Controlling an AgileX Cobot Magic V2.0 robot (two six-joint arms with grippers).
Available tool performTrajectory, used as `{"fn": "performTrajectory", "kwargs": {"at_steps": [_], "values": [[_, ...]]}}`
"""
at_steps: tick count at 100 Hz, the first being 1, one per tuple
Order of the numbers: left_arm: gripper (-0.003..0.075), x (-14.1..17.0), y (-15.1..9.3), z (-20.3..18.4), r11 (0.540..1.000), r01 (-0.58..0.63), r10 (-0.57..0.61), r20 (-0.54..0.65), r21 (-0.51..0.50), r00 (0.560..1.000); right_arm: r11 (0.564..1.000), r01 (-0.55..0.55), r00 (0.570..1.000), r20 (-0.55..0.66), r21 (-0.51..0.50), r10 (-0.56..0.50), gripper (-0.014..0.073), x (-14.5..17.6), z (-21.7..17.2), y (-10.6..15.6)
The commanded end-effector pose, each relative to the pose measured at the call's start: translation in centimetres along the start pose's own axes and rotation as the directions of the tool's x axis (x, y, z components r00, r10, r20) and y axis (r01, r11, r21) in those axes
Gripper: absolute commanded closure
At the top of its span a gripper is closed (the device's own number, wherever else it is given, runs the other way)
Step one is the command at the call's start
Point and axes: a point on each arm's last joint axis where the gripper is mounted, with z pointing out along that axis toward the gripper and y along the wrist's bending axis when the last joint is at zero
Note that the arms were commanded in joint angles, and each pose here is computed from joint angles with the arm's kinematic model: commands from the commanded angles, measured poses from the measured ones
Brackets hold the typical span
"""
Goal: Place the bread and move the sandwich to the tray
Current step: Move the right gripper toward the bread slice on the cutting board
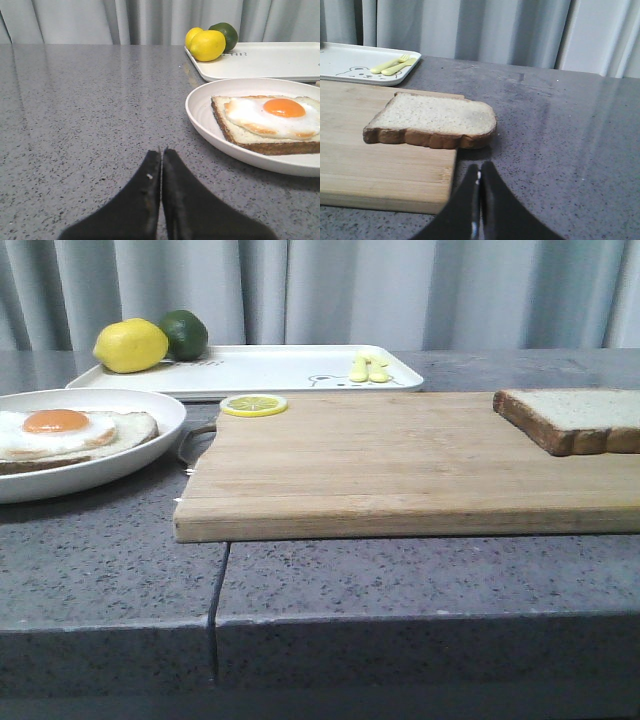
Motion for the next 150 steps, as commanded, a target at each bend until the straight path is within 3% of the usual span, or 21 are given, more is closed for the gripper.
{"fn": "performTrajectory", "kwargs": {"at_steps": [1, 70, 83, 120, 134, 150], "values": [[0.0739, -0.4, 0.0, -0.2, 1.0, 0.017, -0.018, 0.099, 0.012, 0.995, 1.0, 0.009, 0.995, 0.099, 0.003, -0.01, 0.0711, -0.8, -0.2, 0.0], [0.0739, -0.6, -0.1, -0.2, 1.0, 0.017, -0.018, 0.115, 0.013, 0.993, 1.0, 0.009, 0.995, 0.099, 0.003, -0.01, 0.0711, -0.8, -0.2, 0.0], [0.0739, -0.7, -0.1, -0.2, 0.999, 0.049, -0.051, 0.12, 0.02, 0.991, 1.0, 0.009, 0.987, 0.158, 0.003, -0.01, 0.0711, -1.4, -0.3, 0.0], [0.0739, -6.2, -0.6, -2.1, 0.989, 0.128, -0.141, 0.242, 0.071, 0.96, 0.994, -0.106, 0.973, 0.204, -0.014, 0.106, 0.0711, -4.6, -1.0, -0.2], [0.0739, -8.8, -1.1, -2.6, 0.978, 0.181, -0.196, 0.165, 0.099, 0.967, 0.993, -0.116, 0.983, 0.144, -0.014, 0.117, 0.0711, -7.3, -1.3, -0.4], [0.0739, -10.7, -1.7, -1.9, 0.98, 0.183, -0.178, -0.058, 0.08, 0.982, 0.993, -0.115, 0.992, 0.043, -0.011, 0.115, 0.0711, -10.6, -1.0, -0.5]]}}
